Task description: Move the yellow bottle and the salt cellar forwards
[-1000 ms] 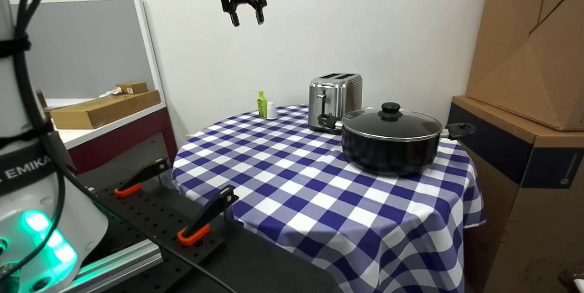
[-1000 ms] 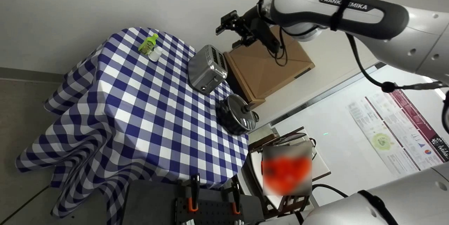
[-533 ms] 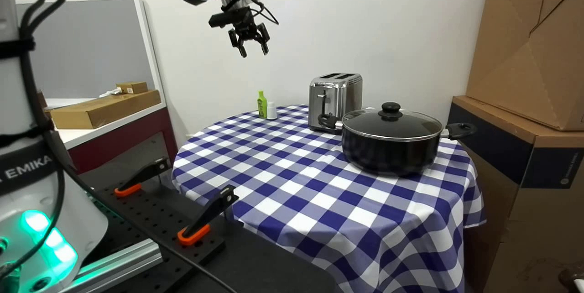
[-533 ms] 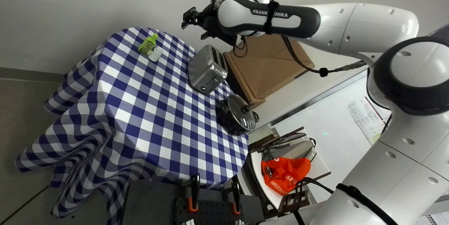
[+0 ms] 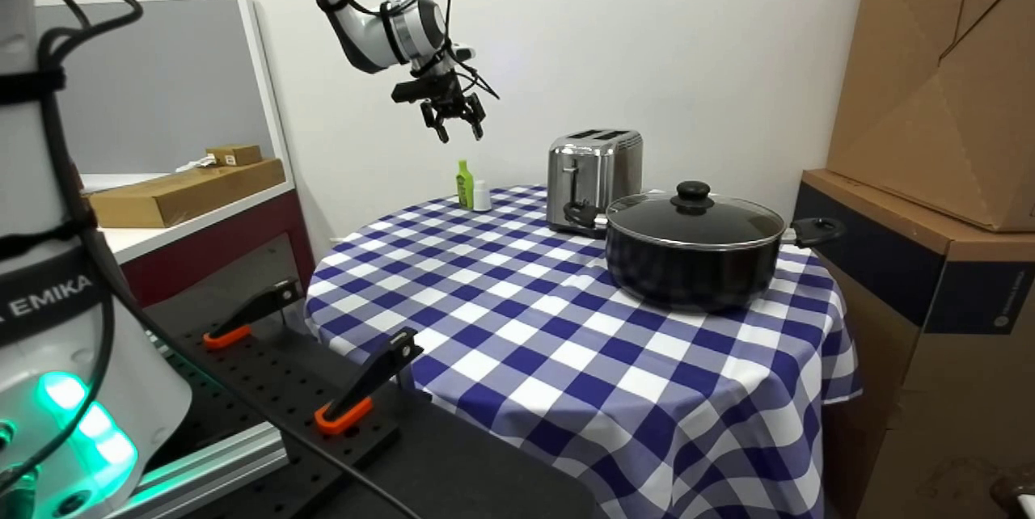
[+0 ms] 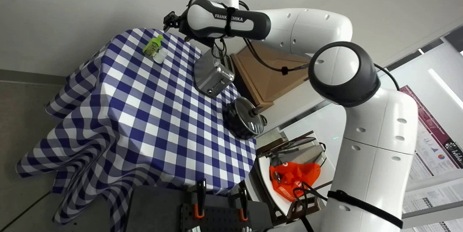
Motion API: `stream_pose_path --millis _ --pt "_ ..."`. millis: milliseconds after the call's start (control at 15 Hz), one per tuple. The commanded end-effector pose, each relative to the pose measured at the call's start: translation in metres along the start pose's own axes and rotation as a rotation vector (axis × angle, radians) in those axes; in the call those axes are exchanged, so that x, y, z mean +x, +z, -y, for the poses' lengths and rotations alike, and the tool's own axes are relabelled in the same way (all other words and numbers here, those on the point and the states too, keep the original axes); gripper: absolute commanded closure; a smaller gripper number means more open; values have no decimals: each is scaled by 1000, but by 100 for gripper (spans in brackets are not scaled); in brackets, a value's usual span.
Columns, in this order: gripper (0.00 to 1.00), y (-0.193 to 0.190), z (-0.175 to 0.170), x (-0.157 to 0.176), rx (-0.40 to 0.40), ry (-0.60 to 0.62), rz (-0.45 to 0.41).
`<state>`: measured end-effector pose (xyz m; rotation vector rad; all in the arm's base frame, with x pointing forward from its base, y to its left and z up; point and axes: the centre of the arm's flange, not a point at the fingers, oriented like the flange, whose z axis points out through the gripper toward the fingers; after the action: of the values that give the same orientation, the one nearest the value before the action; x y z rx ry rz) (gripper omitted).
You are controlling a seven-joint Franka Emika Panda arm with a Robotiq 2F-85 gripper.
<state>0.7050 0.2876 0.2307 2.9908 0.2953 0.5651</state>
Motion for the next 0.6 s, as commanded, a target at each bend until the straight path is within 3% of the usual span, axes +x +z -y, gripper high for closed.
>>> stream_pose_path --millis 0,533 --pt "0 32 20 49 11 27 4" --pt "0 59 25 60 7 73 60"
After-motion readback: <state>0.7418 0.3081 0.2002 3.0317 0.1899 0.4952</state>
